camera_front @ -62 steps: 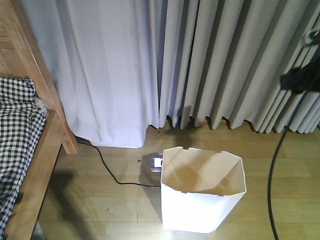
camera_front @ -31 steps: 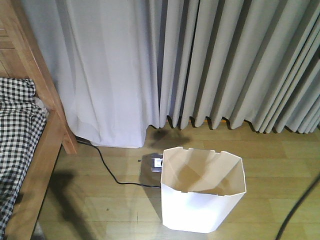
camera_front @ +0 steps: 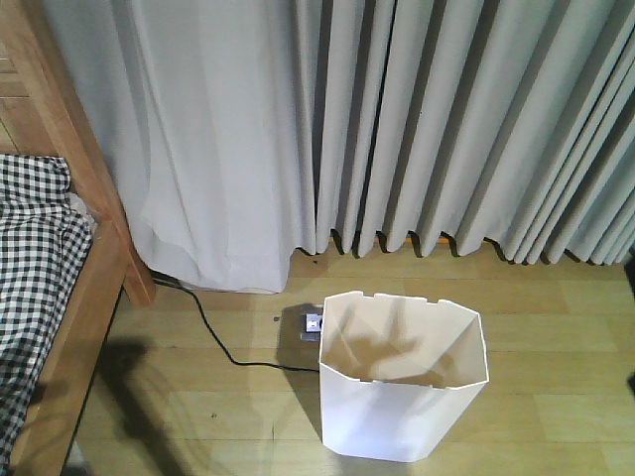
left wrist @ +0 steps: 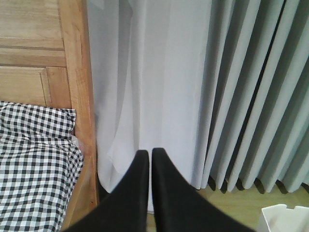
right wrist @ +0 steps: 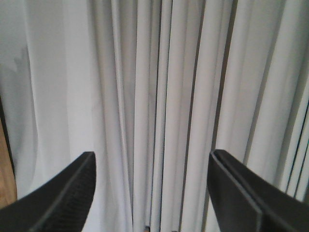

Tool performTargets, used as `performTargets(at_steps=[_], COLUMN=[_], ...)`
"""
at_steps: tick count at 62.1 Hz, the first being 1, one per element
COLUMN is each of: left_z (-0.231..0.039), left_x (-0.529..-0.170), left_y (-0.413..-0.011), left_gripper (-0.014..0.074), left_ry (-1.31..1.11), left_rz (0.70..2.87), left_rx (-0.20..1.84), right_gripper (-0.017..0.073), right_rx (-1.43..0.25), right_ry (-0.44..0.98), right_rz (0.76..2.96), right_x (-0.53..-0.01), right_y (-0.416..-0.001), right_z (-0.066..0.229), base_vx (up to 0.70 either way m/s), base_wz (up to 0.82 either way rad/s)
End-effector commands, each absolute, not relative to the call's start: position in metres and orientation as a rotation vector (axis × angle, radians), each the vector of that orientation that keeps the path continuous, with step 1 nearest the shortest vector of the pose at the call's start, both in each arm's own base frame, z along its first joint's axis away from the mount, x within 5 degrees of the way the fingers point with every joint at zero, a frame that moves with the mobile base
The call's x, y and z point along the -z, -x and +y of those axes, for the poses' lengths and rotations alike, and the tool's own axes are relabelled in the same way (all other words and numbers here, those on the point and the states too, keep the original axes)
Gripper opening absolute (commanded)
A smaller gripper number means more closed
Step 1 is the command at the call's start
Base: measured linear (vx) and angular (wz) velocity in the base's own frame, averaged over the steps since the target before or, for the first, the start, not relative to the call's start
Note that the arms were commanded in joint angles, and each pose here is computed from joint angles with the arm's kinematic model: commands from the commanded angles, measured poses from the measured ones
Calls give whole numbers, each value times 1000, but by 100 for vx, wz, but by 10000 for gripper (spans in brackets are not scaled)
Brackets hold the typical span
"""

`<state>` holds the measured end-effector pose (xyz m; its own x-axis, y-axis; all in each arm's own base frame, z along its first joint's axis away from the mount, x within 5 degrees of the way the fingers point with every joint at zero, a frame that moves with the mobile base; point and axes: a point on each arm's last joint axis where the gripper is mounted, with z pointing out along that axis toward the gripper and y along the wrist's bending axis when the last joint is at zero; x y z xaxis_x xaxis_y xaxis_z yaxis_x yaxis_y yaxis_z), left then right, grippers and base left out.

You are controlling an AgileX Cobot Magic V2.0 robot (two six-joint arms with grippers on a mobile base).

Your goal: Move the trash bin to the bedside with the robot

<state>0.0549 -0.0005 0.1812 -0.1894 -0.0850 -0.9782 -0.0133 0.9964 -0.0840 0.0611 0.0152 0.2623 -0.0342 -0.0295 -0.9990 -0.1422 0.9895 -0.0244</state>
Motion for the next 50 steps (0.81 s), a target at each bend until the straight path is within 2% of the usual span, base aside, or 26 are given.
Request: performTargets(at_steps=[1,11,20,27,37,50], left_z=[0,0,0,0,0,0], left_x=[-184,-184,-184,-184,-184,-184], left_y=[-55,-55,-55,-55,-55,-55], left_gripper=[-6,-6,-6,-6,-6,-6], left_ry=[81,81,81,81,81,81], left_rz=[1689,1689,1689,1689,1689,1689], left_rx=[72,72,72,72,72,72], right_gripper=[487,487,463,331,-9,-10], right_rx=[-83,-127,-88,-58,-35,-36], right_ry=[92,73,95,114,109,35], right_rz=[1535,1505,1507,1511,1499,1448], right_x=[-264,-259,-259,-258,-260,-264], right_y=[-55,-49,-50,-50,-50,-50], right_z=[13,15,14,13,12,7], base_vx=[0,0,0,0,0,0], base_wz=[0,0,0,0,0,0])
